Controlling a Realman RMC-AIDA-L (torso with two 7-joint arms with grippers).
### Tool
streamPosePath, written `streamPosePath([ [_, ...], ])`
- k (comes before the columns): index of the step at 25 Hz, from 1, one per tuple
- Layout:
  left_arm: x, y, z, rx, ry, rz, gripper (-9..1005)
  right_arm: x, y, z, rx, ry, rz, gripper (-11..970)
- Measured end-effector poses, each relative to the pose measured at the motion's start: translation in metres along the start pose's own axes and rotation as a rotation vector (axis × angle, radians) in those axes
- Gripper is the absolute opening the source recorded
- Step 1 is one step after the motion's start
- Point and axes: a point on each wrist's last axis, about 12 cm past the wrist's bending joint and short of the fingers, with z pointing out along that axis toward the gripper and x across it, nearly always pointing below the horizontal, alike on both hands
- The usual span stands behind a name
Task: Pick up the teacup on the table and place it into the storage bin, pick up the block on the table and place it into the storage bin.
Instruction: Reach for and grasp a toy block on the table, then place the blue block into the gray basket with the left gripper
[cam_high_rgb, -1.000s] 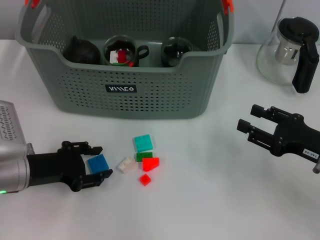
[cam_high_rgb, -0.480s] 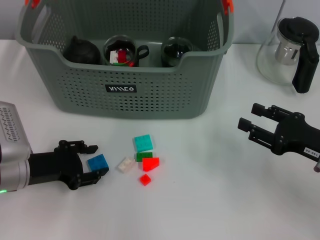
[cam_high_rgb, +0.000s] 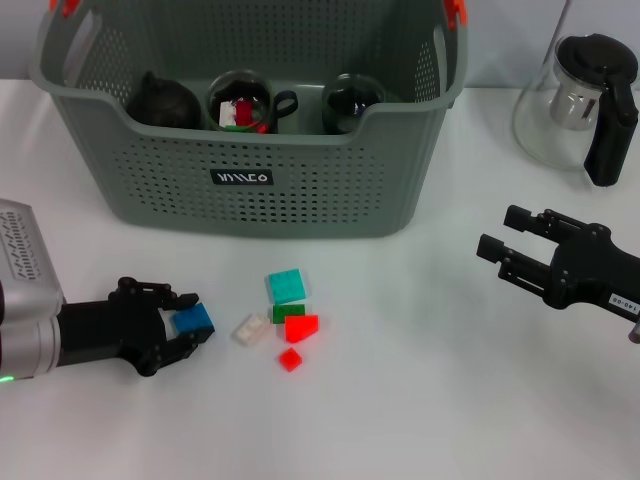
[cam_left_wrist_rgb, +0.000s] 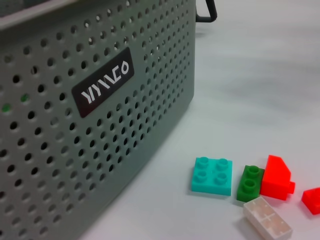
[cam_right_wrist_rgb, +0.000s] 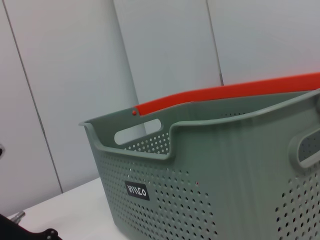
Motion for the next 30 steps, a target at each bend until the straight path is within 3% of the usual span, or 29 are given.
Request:
streamPosePath([
  [10, -0.004, 0.005, -0.004, -0.007, -0.004, -0.031, 396, -0.001, 0.000, -0.001, -0.002, -0.002, -0.004, 644],
  [14, -0.012, 0.007, -0.020, 0.039, -0.080, -0.052, 395, -0.001, -0.001, -0.001, -0.002, -0.003, -0.005, 644],
  [19, -0.040, 0.018, -0.070, 0.163, -0.357, -0.036, 395, -0.002, -0.001, -0.001, -0.003, -0.004, -0.007, 645],
  [22, -0.060, 0.023, -0.089, 0.233, -0.493, 0.006, 395, -0.002, 0.000, 0.000, -0.006, -0.006, -0.012, 645],
  [25, -0.082, 0.032, -0.092, 0.253, -0.577, 0.040, 396, -0.003, 0.000, 0.002, -0.011, -0.006, -0.016, 645],
  [30, -0.123, 0.052, -0.077, 0.236, -0.663, 0.112, 395, -0.003, 0.001, 0.003, -0.014, -0.007, -0.017, 646],
])
